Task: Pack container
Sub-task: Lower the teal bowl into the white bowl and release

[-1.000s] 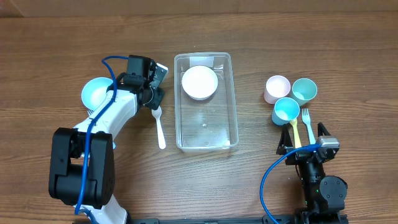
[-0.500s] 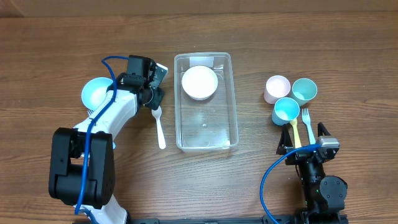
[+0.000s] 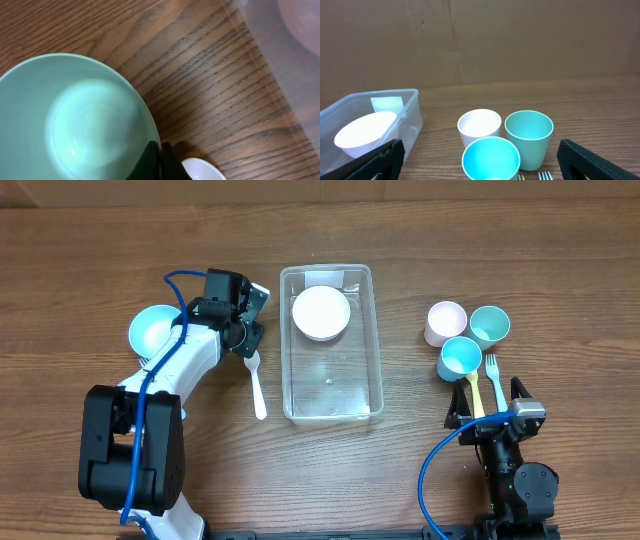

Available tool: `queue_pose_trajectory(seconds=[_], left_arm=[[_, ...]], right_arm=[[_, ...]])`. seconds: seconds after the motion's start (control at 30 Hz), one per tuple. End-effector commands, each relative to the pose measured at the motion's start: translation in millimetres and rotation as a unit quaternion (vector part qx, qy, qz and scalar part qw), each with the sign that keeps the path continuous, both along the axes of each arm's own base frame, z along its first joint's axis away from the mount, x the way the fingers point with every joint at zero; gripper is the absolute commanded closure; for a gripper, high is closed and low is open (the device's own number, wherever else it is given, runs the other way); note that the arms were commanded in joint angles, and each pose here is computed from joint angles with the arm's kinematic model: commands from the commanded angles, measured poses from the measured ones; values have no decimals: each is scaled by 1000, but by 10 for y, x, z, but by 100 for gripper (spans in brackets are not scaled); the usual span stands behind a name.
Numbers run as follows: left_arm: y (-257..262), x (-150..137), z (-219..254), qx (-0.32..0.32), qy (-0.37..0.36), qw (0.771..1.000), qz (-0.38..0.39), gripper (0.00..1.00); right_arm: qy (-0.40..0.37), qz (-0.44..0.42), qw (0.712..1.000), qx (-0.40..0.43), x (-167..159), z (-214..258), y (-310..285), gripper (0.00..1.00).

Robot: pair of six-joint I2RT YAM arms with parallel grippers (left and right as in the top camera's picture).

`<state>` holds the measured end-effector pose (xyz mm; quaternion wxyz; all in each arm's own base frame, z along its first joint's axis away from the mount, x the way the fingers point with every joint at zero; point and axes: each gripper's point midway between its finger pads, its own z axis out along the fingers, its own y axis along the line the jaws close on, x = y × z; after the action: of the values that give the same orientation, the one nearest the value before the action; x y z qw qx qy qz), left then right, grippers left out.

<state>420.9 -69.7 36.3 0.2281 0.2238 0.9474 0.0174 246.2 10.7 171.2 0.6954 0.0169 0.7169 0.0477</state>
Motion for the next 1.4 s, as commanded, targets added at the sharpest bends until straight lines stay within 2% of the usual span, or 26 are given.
queue_pose_trajectory(seconds=[0.0,0.13,0.27,0.33,0.5,0.67,0.8,1.07,1.37], left_arm=[[-12,178,237,1,-31,1000,-4,96],[-6,340,697,1,-78,997,3,96],[28,433,1370,18,-150,988,18,96],[-115,390,1721,11,-185,983,5,96],[-754,169,2050,-14,-220,973,-65,96],[-1581,-196,2005,-33,-213,963,-160,96],[-1808,-319,1797,-27,-188,964,-189,96],[-1934,-264,947,-6,-97,974,-203,96],[-1995,-108,833,-4,-114,974,-197,95]], right_arm=[[-2,-4,1000,-2,3,-18,-16,0],[-2,-4,1000,-2,3,-18,-16,0],[-2,-4,1000,-2,3,-18,-16,0],[-2,-4,1000,-2,3,-18,-16,0],[-2,-4,1000,-2,3,-18,-16,0],[-2,-4,1000,-2,3,-18,-16,0],[-2,-4,1000,-2,3,-18,-16,0],[-2,-4,1000,-2,3,-18,-16,0],[-2,-4,1000,-2,3,-18,-16,0]])
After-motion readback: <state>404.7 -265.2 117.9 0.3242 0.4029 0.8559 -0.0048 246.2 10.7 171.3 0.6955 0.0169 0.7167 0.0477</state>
